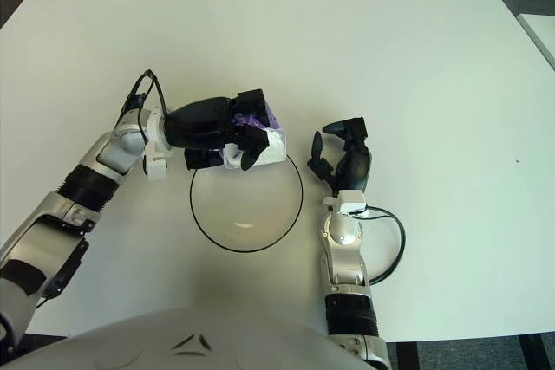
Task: Put the tissue paper into the plate.
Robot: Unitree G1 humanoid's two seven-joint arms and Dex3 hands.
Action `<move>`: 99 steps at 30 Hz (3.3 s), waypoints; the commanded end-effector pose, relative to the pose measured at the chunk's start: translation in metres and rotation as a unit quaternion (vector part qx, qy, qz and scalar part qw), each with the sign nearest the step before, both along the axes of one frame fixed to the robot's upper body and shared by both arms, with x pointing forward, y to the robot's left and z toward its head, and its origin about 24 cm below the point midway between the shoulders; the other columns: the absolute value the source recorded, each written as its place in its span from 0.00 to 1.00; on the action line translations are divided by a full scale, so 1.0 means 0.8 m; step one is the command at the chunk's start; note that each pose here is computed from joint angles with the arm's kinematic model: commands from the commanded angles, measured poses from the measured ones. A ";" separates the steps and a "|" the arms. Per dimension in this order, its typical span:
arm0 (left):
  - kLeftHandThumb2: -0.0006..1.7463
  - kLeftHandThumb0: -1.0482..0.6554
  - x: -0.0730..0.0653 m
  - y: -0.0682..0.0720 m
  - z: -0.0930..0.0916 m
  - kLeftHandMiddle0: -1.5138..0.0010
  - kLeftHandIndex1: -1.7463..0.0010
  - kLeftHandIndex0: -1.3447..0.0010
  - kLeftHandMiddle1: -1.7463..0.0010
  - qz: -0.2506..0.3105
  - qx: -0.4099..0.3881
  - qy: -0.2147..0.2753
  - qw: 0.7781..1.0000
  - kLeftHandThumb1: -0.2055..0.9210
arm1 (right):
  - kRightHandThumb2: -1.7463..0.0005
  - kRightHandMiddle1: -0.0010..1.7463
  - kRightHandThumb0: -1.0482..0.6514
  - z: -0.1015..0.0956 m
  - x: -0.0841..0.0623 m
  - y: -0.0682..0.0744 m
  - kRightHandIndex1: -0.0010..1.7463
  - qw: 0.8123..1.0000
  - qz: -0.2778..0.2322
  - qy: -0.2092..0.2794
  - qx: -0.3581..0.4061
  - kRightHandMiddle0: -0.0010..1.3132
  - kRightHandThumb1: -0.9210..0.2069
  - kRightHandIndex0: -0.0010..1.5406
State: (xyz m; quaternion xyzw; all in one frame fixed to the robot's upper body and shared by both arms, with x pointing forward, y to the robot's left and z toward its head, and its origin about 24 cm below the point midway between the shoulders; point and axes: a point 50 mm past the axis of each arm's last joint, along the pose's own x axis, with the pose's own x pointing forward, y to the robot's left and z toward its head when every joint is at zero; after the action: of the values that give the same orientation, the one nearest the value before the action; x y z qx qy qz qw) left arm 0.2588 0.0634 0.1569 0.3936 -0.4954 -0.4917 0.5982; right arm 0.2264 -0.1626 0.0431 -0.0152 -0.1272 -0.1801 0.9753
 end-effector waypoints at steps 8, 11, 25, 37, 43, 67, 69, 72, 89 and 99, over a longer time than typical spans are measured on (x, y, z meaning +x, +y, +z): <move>1.00 0.61 -0.010 0.017 -0.002 0.38 0.04 0.48 0.00 0.017 0.037 0.035 0.999 0.11 | 0.49 1.00 0.39 -0.057 -0.028 -0.006 0.75 0.993 -0.013 0.115 0.010 0.26 0.23 0.34; 0.99 0.61 -0.010 0.020 -0.002 0.40 0.05 0.49 0.00 0.024 0.036 0.045 0.998 0.13 | 0.49 1.00 0.39 -0.057 -0.028 -0.006 0.75 0.993 -0.012 0.115 0.009 0.26 0.23 0.33; 0.56 0.61 -0.002 0.041 0.007 0.72 0.09 0.75 0.00 0.035 0.051 0.117 0.991 0.68 | 0.50 1.00 0.39 -0.058 -0.028 -0.008 0.75 0.992 -0.011 0.125 0.002 0.26 0.22 0.34; 0.42 0.10 0.000 0.044 0.013 1.00 0.55 1.00 0.74 0.001 0.021 0.120 0.993 0.98 | 0.44 1.00 0.38 -0.060 -0.026 -0.009 0.78 0.992 -0.024 0.122 0.016 0.30 0.29 0.35; 0.45 0.06 0.000 0.048 0.007 1.00 0.75 1.00 0.90 0.002 -0.007 0.113 0.994 1.00 | 0.36 1.00 0.37 -0.062 -0.025 -0.009 0.79 0.993 -0.026 0.116 0.025 0.36 0.39 0.35; 0.59 0.02 -0.008 0.057 0.027 1.00 0.94 1.00 0.99 -0.009 -0.023 0.022 0.999 1.00 | 0.28 1.00 0.35 -0.076 -0.020 -0.015 0.80 0.992 -0.030 0.117 0.046 0.43 0.49 0.34; 0.59 0.02 -0.007 0.057 0.028 1.00 0.93 1.00 1.00 -0.007 -0.022 0.013 1.000 1.00 | 0.28 1.00 0.35 -0.076 -0.020 -0.015 0.80 0.992 -0.030 0.117 0.046 0.43 0.49 0.34; 0.59 0.02 -0.006 0.057 0.025 1.00 0.93 1.00 1.00 -0.004 -0.023 -0.003 1.000 1.00 | 0.28 1.00 0.35 -0.077 -0.021 -0.015 0.80 0.991 -0.030 0.120 0.045 0.42 0.49 0.34; 0.56 0.02 -0.004 0.057 0.029 1.00 0.96 1.00 1.00 0.018 -0.025 -0.027 0.999 1.00 | 0.26 1.00 0.34 -0.071 -0.022 -0.012 0.81 0.993 -0.029 0.110 0.037 0.44 0.51 0.37; 0.50 0.00 0.003 0.064 0.033 1.00 1.00 1.00 1.00 0.099 0.017 -0.114 0.988 1.00 | 0.31 1.00 0.35 -0.064 -0.025 -0.010 0.81 0.995 -0.024 0.091 0.027 0.40 0.45 0.36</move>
State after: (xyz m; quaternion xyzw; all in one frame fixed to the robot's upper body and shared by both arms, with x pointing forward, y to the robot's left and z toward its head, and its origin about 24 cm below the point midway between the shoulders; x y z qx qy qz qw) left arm 0.2591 0.1086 0.1790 0.4553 -0.5147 -0.4208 0.5922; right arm 0.2389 -0.1677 0.0459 0.0296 -0.1475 -0.1987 0.9685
